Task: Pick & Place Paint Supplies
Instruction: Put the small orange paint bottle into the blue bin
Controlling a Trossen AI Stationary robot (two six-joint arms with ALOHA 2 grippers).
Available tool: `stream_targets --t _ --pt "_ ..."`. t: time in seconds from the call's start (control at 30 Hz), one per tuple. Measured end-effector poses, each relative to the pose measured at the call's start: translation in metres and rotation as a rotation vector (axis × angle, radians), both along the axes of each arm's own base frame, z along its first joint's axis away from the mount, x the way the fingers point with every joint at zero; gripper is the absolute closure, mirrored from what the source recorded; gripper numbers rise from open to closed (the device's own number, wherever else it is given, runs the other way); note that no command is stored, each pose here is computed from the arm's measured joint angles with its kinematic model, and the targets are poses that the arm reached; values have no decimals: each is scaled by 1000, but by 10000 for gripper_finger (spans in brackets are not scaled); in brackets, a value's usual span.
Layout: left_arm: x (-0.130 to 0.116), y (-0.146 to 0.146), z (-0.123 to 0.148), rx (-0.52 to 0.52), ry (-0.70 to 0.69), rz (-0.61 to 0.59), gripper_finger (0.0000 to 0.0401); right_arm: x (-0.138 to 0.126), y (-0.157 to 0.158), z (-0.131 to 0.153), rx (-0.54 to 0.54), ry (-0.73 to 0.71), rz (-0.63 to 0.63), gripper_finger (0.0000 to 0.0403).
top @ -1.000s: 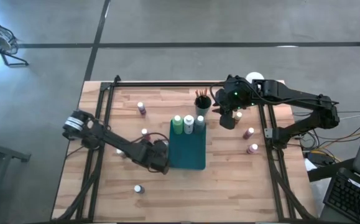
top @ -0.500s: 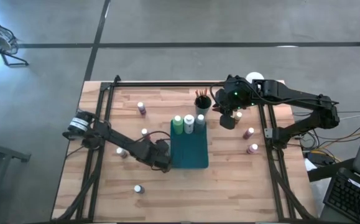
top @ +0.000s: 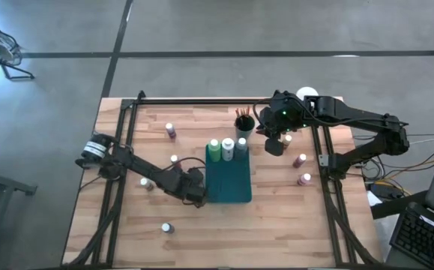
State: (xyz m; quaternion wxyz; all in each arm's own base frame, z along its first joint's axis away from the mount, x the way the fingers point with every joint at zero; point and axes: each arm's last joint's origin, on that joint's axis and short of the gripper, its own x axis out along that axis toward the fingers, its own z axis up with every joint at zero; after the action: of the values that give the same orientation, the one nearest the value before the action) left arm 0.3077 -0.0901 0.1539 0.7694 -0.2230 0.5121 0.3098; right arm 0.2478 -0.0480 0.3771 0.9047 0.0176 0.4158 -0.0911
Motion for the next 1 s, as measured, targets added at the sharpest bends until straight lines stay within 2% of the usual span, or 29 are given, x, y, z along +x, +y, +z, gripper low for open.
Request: stream_targets --t 0.33,0.7,1.0 --pt "-7 2 1 23 68 -1 258 3 -1 -3 3 15 0 318" --pt "-28 -3 23 56 115 -32 266 9 -2 -9 0 39 9 312" --pt "-55 -19 68 135 -55 -109 267 17 0 -8 3 -10 42 350"
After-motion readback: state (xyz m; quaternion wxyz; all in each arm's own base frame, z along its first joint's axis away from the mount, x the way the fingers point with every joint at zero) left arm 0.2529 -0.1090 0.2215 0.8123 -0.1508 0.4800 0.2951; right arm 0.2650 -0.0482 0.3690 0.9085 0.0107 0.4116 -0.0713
